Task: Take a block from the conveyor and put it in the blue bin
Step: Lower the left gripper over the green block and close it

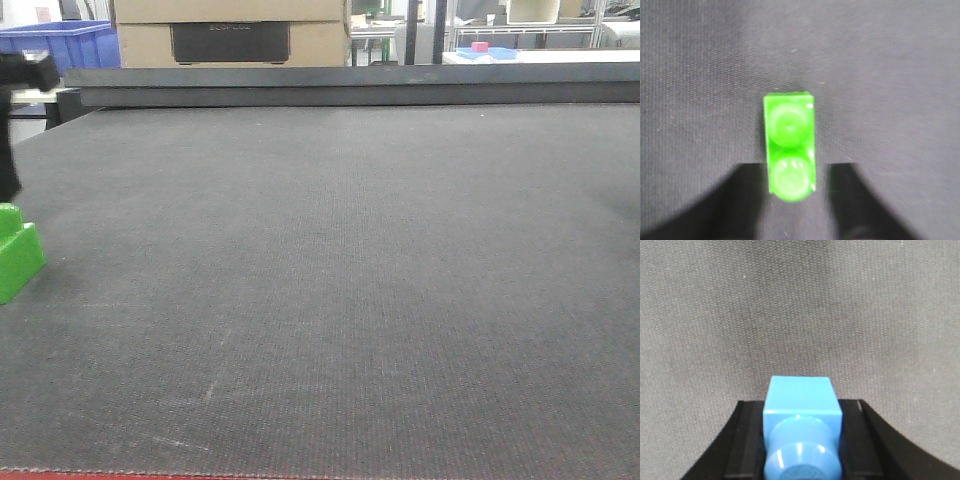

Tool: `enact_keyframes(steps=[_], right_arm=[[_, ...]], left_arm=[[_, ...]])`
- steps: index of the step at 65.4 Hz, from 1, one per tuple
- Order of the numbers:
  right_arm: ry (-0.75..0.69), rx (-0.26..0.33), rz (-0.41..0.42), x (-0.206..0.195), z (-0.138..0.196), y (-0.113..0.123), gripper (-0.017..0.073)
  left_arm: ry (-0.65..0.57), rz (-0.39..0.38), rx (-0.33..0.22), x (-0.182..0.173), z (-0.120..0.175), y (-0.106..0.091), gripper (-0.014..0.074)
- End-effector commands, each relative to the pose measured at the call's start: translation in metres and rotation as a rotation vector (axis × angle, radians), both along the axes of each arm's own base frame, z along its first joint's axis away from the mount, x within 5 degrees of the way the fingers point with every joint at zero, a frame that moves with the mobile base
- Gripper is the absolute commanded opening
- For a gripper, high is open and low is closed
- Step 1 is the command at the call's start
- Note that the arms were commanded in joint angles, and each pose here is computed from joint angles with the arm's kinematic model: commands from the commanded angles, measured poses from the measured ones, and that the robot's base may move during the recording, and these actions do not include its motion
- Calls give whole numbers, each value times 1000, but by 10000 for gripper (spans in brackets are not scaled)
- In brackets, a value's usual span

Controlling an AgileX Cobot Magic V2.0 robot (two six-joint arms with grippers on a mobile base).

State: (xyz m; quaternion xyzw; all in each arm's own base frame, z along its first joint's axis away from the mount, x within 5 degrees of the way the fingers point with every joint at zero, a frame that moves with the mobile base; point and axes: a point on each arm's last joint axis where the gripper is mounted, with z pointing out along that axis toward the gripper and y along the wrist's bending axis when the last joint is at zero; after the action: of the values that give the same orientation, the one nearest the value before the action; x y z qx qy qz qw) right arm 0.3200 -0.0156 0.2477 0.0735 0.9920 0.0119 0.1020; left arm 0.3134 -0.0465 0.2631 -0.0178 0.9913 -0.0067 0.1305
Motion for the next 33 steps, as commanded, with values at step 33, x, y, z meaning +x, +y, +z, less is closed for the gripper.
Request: enact_keyframes(steps=[33], right_arm=[[-18,-6,3,0,5,-2,-160]], left_arm=[[83,67,6,23,-46,-5,121]])
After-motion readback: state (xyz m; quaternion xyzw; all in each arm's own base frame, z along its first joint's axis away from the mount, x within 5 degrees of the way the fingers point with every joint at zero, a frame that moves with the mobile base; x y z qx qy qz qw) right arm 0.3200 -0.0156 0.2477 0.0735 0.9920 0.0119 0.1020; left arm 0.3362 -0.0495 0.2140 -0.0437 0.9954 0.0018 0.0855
